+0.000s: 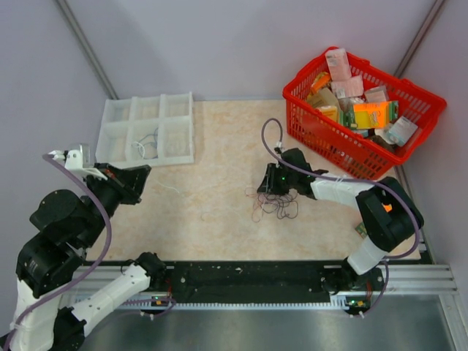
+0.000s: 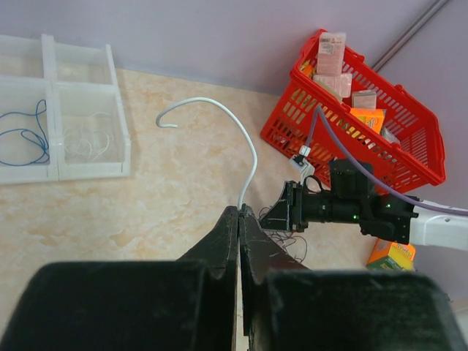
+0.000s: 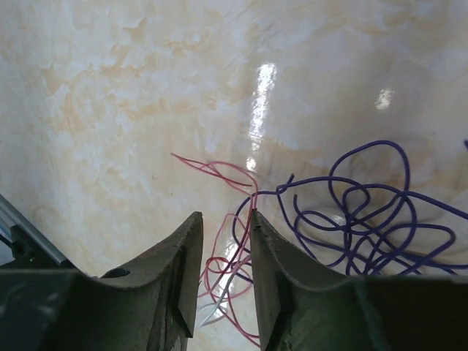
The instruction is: Untangle the cables
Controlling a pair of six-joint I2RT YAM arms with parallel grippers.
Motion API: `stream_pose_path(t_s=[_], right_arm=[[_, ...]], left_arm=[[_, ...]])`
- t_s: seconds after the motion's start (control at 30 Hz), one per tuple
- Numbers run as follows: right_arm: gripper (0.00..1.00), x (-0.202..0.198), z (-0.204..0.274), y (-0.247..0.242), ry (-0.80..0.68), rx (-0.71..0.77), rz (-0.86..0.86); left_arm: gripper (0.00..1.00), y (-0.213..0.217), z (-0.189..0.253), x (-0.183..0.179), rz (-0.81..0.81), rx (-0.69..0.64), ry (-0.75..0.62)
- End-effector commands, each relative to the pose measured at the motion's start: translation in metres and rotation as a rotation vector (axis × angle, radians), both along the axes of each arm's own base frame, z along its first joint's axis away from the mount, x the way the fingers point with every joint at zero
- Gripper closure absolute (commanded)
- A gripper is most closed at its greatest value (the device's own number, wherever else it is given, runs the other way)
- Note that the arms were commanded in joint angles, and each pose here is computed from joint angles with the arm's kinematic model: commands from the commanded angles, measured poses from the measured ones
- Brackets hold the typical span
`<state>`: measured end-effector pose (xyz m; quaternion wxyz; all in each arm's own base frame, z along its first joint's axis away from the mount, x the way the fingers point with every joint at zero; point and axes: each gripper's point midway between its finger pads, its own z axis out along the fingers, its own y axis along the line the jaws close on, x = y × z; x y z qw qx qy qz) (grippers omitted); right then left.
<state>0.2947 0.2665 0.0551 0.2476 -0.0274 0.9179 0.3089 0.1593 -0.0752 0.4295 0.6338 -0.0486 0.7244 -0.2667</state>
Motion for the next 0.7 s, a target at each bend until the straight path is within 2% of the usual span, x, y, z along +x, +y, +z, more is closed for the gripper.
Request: stream_pose_path(t_s=[0.0,0.1,0.13,0.2,0.3,0.47,0.57,0.67], right_arm=[[0.75,0.0,0.032,0.02,-0.049,0.119,0.012],[0.98,0.011,0.041,0.012,-0.092,0.065,-0.028],[1.0,0.014,0.043,0.006,-0.105,0.031,-0.04],[1.0,0.023,0.059,-0.01,-0.171,-0.04,-0.095],[1.0,0.036,0.08,-0.049,-0.274,-0.172,-0.229],[1.0,0.051,0.101,-0.125,-0.365,-0.356,-0.452],[1.0,0.053,0.111,-0.145,-0.401,-0.398,-0.49],[1.0,0.052,0.121,-0.124,-0.439,-0.325,-0.37]], left_arm=[[1.0,-0.005,0.008,0.0,-0.019,-0.037,-0.026],[1.0,0.002,0.009,-0.002,0.002,-0.029,-0.031],[1.0,0.007,0.012,-0.004,0.017,-0.025,-0.041],[1.0,0.03,0.023,-0.011,0.091,0.004,-0.065],[1.0,0.081,0.064,-0.035,0.24,0.017,-0.168],[1.0,0.149,0.135,-0.091,0.378,-0.051,-0.359],[1.0,0.154,0.139,-0.098,0.382,-0.073,-0.374],[1.0,0.127,0.117,-0.075,0.326,-0.038,-0.313]])
